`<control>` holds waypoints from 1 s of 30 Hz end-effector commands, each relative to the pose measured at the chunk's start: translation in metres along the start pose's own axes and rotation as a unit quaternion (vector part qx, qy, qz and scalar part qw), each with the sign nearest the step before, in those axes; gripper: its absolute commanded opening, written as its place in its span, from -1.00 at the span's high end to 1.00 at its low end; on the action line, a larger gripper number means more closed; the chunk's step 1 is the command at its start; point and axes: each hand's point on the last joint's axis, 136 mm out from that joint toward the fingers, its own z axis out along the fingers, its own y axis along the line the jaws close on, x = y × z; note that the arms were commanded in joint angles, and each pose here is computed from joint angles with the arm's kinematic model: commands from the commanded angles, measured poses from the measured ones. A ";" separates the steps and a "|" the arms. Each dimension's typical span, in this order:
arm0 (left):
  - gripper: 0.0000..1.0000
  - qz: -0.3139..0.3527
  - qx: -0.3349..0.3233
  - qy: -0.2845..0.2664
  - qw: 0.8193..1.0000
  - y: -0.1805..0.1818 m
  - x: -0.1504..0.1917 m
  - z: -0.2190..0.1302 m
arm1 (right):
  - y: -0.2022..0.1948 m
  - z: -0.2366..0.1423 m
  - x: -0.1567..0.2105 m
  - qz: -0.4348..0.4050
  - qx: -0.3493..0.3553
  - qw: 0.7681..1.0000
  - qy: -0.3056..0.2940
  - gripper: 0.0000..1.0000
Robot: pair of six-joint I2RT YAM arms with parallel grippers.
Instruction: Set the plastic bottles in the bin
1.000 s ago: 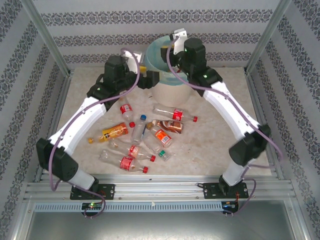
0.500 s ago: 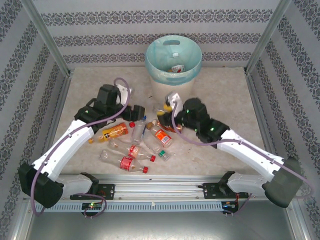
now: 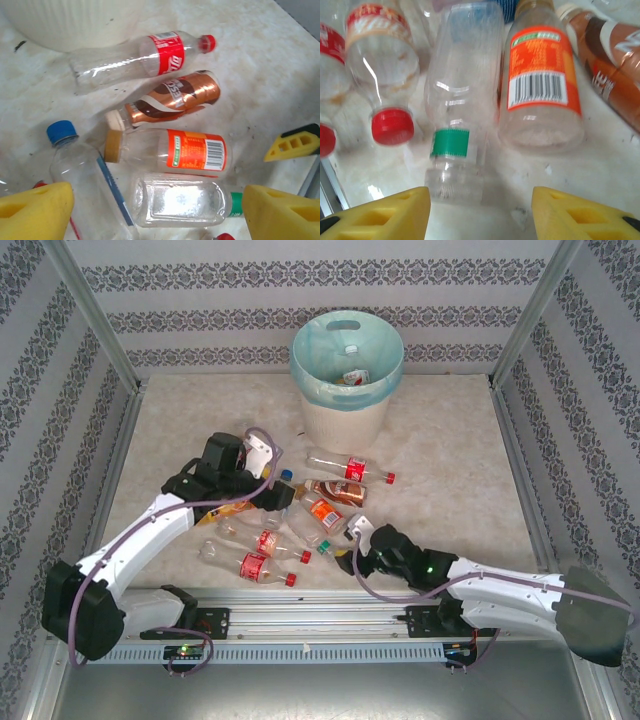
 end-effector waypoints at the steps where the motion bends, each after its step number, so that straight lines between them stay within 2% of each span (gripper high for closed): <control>1: -0.79 0.107 0.057 -0.059 0.991 -0.028 -0.013 -0.011 | -0.006 -0.003 -0.012 0.015 0.030 0.998 -0.049 -0.14; 9: -0.81 0.148 0.071 -0.031 0.986 -0.040 0.004 -0.005 | 0.009 0.002 -0.006 0.004 -0.009 0.999 -0.046 -0.18; 18: -0.81 0.153 0.079 -0.048 0.984 -0.047 -0.001 -0.005 | 0.030 0.011 0.000 0.000 -0.062 0.998 -0.025 -0.20; 24: -0.81 0.155 0.073 -0.047 0.984 -0.047 0.000 -0.007 | 0.023 0.023 0.005 0.006 -0.035 0.999 -0.013 -0.20; 30: -0.81 0.157 0.069 -0.053 0.984 -0.047 0.002 -0.010 | 0.028 0.034 0.002 0.004 -0.042 0.999 -0.009 -0.21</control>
